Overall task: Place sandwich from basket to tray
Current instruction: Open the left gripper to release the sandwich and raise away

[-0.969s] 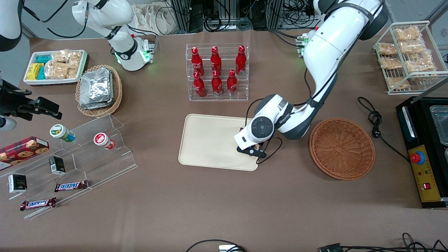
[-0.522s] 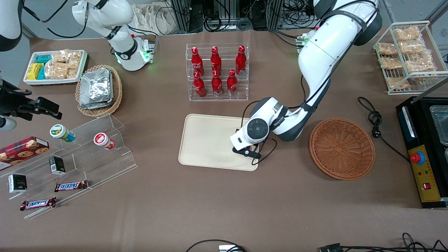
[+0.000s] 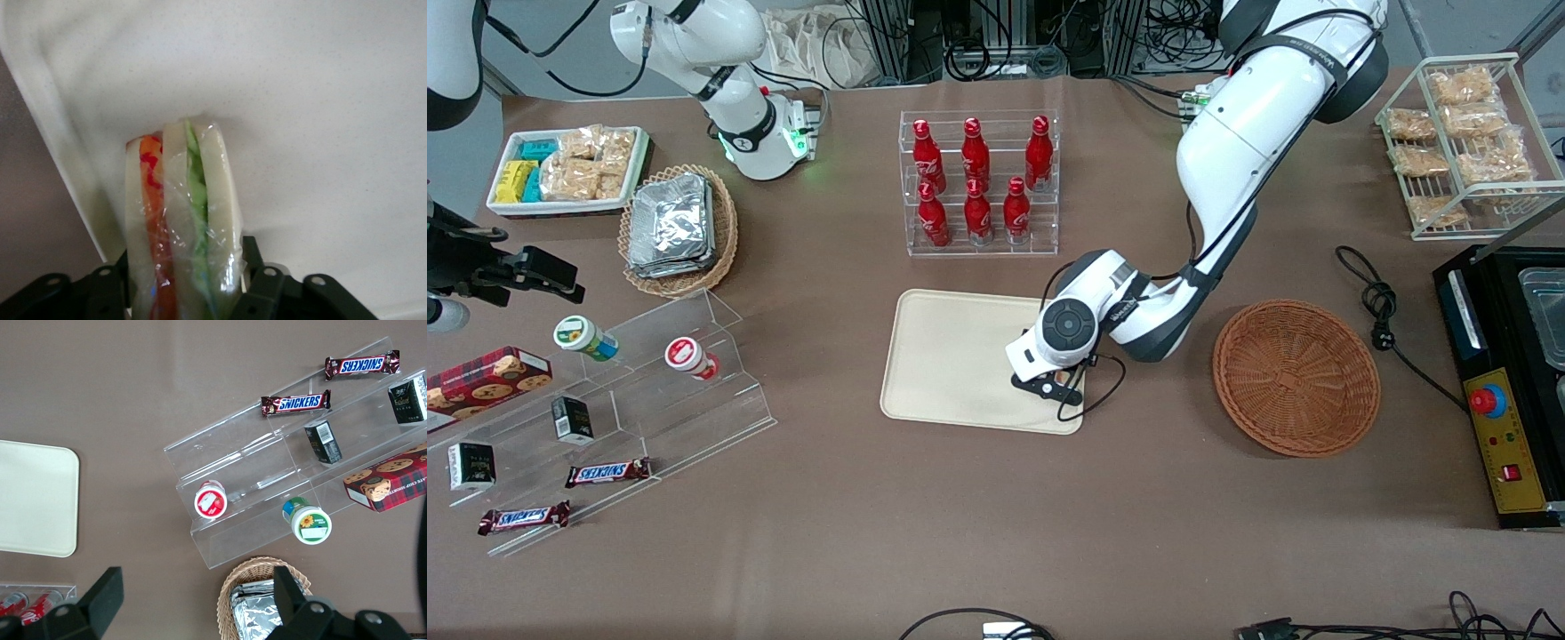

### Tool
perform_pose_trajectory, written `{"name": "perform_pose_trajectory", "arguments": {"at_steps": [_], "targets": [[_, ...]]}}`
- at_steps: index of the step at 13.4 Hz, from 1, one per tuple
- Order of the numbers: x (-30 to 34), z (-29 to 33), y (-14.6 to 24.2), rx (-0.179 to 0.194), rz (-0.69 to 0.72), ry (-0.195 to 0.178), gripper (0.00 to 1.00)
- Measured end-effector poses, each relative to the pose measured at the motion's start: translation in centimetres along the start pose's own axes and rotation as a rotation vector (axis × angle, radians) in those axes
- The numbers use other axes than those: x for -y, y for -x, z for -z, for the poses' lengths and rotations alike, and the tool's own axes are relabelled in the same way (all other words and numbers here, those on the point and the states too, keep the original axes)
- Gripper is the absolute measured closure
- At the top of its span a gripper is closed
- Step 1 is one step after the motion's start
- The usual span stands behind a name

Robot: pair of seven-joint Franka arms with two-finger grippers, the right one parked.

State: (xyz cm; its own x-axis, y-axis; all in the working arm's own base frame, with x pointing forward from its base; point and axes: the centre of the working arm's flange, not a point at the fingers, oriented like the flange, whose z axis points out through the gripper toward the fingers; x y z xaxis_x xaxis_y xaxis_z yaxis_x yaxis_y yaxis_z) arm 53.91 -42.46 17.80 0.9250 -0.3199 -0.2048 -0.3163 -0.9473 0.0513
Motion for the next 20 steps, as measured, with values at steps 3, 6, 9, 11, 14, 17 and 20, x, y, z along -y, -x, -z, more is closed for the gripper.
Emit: {"name": "perform_pose_trajectory", "arguments": {"at_steps": [3,6,9,11,14,17,20], "targets": [[0.9,1.4,-0.8,-0.025,0.017,0.004,0.03],[1.6,6.7,-1.0,-0.071,0.027,-0.008,0.0],[4.0,13.6,-0.3,-0.117,0.062,-0.034,0.0],[7.2,18.6,0.4,-0.152,0.109,-0.048,0.0],[9.1,25.9,3.4,-0.179,0.145,-0.092,0.0],[13.3,33.2,7.6,-0.155,0.217,-0.149,0.0],[18.4,39.2,10.9,-0.123,0.207,-0.173,0.0]]}}
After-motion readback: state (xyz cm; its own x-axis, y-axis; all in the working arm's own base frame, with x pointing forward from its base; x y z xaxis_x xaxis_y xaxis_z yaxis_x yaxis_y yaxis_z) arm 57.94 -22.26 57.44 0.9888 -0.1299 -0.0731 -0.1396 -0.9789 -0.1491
